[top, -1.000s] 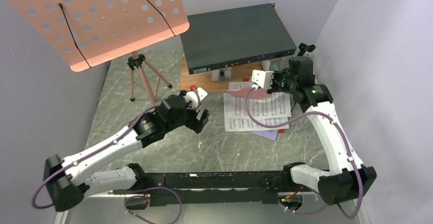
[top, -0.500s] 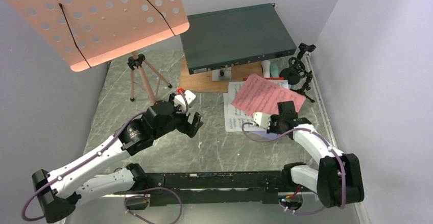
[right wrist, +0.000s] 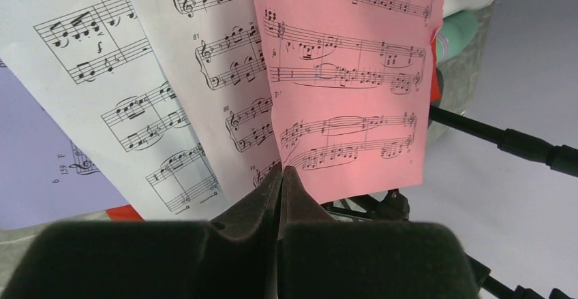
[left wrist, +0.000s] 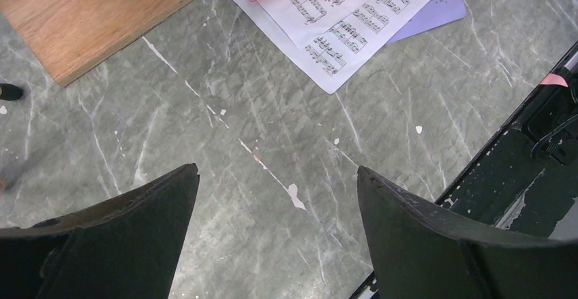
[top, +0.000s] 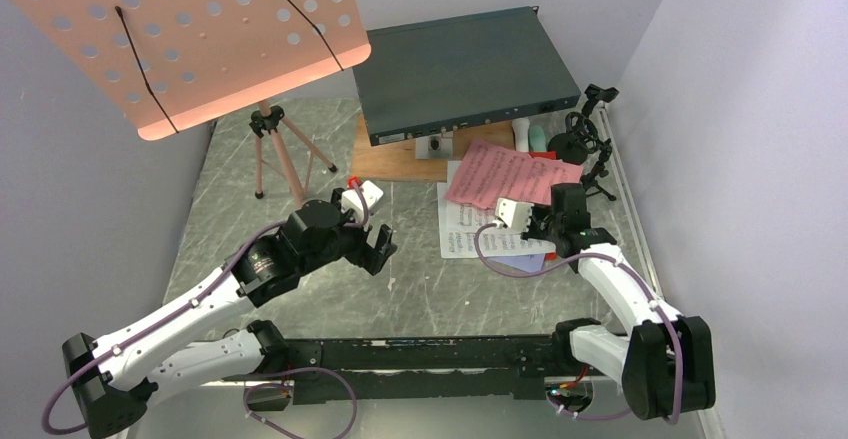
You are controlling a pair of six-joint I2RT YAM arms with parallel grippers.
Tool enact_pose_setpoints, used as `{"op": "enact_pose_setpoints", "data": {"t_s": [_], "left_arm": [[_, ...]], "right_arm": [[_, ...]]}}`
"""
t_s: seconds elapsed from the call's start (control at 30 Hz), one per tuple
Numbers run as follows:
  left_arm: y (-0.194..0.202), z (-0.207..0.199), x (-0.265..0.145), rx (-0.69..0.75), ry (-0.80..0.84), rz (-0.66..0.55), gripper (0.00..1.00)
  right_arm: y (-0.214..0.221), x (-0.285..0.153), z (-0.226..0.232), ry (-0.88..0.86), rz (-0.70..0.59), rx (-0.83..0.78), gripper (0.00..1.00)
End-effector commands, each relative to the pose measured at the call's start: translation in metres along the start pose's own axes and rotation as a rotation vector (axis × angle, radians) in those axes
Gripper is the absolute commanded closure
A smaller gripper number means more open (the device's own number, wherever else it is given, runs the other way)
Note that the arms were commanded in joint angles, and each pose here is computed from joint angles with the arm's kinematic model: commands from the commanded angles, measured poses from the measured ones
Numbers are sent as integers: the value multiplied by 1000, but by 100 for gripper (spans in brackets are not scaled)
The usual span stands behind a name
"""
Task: Pack up the instrument practice props
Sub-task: Place the sheet music at the center of the board.
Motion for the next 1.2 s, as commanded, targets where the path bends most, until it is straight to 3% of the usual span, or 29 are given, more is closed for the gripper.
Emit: {"op": "enact_pose_setpoints", "data": {"t_s": [0.0, 0.13, 0.23, 0.27, 0.33, 0.4, 0.5, 0.67, 0.87, 1.17], "left_arm": [[-7, -5, -3, -20, 26, -23, 9], [-8, -1, -5, -34, -5, -32, 6], [-9, 1, -7, -57, -30, -46, 2], [-9, 3, -7, -67, -43, -50, 1], [-10, 5, -8, -88, -61, -63, 1], [-10, 6, -7, -109, -78, -73, 1], [-8, 9, -7, -130, -100, -72, 1], [-9, 25, -14, -152, -230, -97, 0], [-10, 51, -25, -180, -410, -189, 1], [-16, 82, -21, -267, -483, -259, 1]], "right_arm": [[5, 2, -20, 55, 39, -18, 100], [5, 0, -18, 56, 41, 73, 94], [-5, -8, -16, 21, -17, 171, 69], [-13, -12, -17, 10, -69, 205, 54], [-34, -27, -19, -25, -197, 265, 33], [-59, -43, -18, -87, -362, 314, 21], [-95, -69, -13, -202, -620, 347, 11], [-123, -92, 0, -309, -884, 354, 4], [-117, -88, 10, -310, -897, 382, 2], [-114, -84, 12, -310, -885, 403, 2]]}}
Point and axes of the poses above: each gripper's point midway between its finger pads, its own x axis out along the fingers, its own z axis along the line the jaws close on, y = z × x, the point moved 5 cm from there along -x, back along the fingers, and after that the axes turned 15 degrees about -x, right-handed, at the moved point
